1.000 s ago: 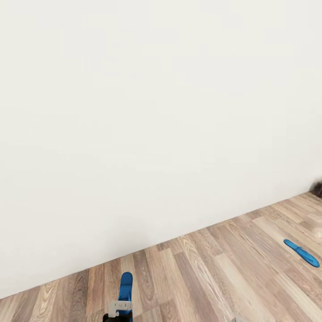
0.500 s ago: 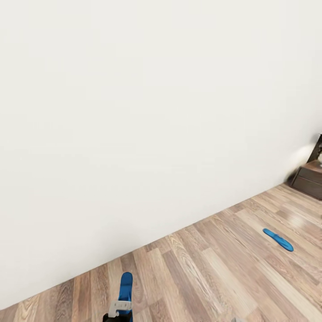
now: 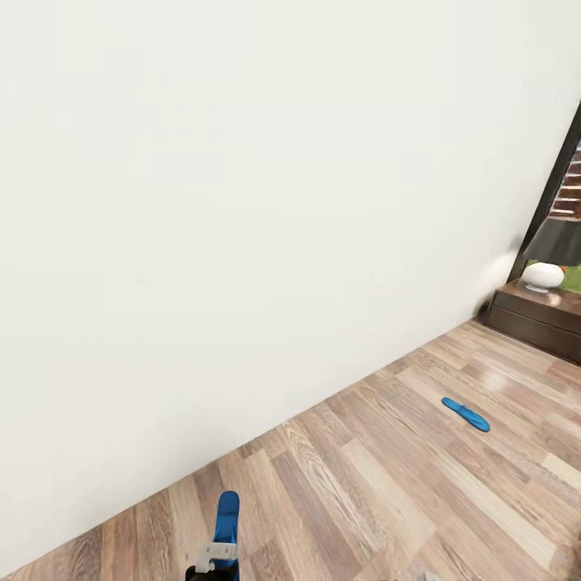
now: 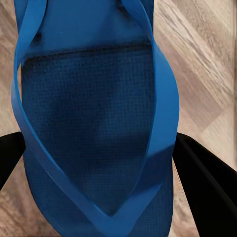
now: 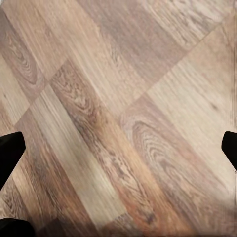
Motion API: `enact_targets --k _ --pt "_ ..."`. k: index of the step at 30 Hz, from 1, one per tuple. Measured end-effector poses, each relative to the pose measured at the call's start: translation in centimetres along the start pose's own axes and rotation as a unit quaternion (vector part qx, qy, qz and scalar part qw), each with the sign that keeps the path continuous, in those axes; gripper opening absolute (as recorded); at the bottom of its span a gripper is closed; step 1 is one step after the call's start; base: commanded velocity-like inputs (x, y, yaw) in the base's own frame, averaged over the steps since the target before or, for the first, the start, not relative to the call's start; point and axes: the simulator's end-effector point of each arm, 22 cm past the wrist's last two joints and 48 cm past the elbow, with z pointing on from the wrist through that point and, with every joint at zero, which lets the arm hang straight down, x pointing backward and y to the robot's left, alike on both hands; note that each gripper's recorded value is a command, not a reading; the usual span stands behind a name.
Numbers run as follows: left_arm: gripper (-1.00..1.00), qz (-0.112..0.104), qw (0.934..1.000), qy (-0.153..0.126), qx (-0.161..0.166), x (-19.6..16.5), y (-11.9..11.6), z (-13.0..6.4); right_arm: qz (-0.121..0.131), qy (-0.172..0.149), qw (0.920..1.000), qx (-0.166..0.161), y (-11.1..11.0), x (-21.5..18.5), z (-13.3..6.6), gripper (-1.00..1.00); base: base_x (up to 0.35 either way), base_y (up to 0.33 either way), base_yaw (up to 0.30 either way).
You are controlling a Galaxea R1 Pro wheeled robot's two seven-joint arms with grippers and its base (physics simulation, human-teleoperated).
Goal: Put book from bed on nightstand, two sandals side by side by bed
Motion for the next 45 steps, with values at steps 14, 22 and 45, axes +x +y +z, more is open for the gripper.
enact_targets --k 14,22,45 --pt "-1.00 0.000 1.0000 0.000 0.000 0.00 0.00 0.00 0.000 0.000 1.0000 0.000 0.00 -0.02 0.00 1.00 0.000 0.000 -0.235" --pt "-1.00 0.000 1.0000 0.000 0.000 0.00 0.00 0.00 0.000 0.000 1.0000 0.000 0.00 -0.01 0.00 1.00 0.000 0.000 -0.235" --pt "-1.00 0.000 1.0000 0.000 0.000 0.00 0.00 0.00 0.000 0.000 1.0000 0.001 -0.10 -0.05 -0.04 1.00 0.000 0.000 -0.238"
